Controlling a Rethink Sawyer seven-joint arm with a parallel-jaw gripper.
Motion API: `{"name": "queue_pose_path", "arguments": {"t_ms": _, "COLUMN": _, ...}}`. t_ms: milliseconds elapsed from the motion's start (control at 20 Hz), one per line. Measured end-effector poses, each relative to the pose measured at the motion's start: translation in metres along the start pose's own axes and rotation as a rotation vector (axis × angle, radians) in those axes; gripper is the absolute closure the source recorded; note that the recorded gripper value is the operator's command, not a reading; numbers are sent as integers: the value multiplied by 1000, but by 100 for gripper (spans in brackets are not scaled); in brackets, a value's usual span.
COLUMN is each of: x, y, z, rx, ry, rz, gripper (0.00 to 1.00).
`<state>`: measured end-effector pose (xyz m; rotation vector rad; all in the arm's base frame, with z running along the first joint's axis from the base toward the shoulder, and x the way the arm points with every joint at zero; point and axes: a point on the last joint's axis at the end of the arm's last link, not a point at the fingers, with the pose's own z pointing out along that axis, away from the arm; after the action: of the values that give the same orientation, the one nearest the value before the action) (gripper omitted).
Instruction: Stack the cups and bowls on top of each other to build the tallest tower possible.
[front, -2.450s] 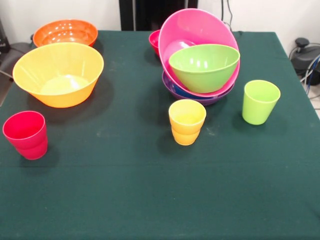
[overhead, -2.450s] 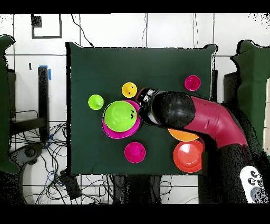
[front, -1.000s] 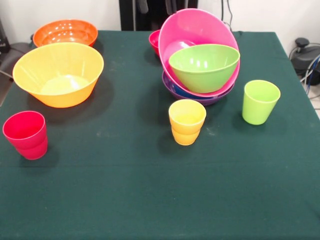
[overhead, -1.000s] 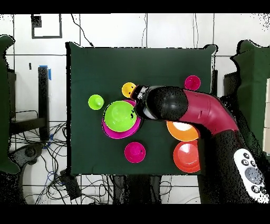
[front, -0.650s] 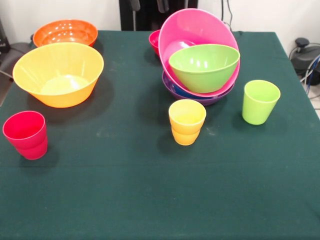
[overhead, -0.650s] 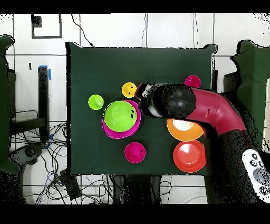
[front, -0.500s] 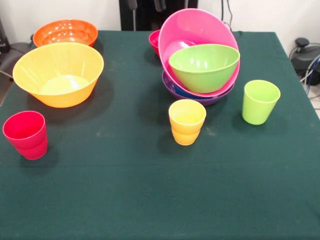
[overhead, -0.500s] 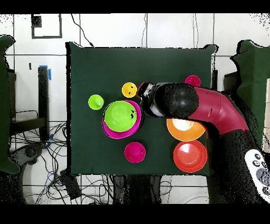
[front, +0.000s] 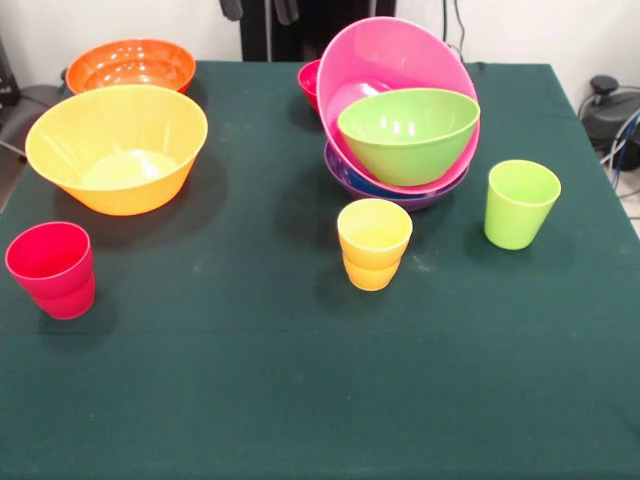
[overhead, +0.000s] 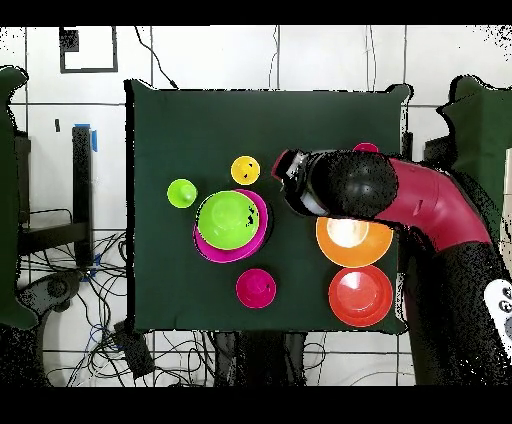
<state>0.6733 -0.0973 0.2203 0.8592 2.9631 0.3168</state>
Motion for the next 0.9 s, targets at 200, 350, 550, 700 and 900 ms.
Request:
{"name": "queue_pose_path", "arguments": {"t_ms": 200, "x": -2, "y": -8, "z": 17, "rx": 5, "ry": 16, "rz": -11, "gripper": 0}}
{"name": "queue_pose_path", "arguments": {"t_ms": 350, "x": -3, "y": -14, "z": 29, "rx": 3, "ry": 32, "rz": -14, "gripper": 0}}
{"name": "queue_pose_path", "arguments": {"t_ms": 550, "x": -4, "y": -21, "z": 42, "rx": -1, "ry": 47, "rz": -19, "gripper": 0}}
{"name": "queue_pose_path", "arguments": {"t_ms": 700, "x": -6, "y": -28, "z": 51, "rx": -5, "ry": 56, "rz": -22, "gripper": 0}}
{"name": "queue_pose_path", "arguments": {"t_ms": 900, "x": -9, "y": -37, "z": 60, "rx": -7, "ry": 62, "rz": -28, "gripper": 0}}
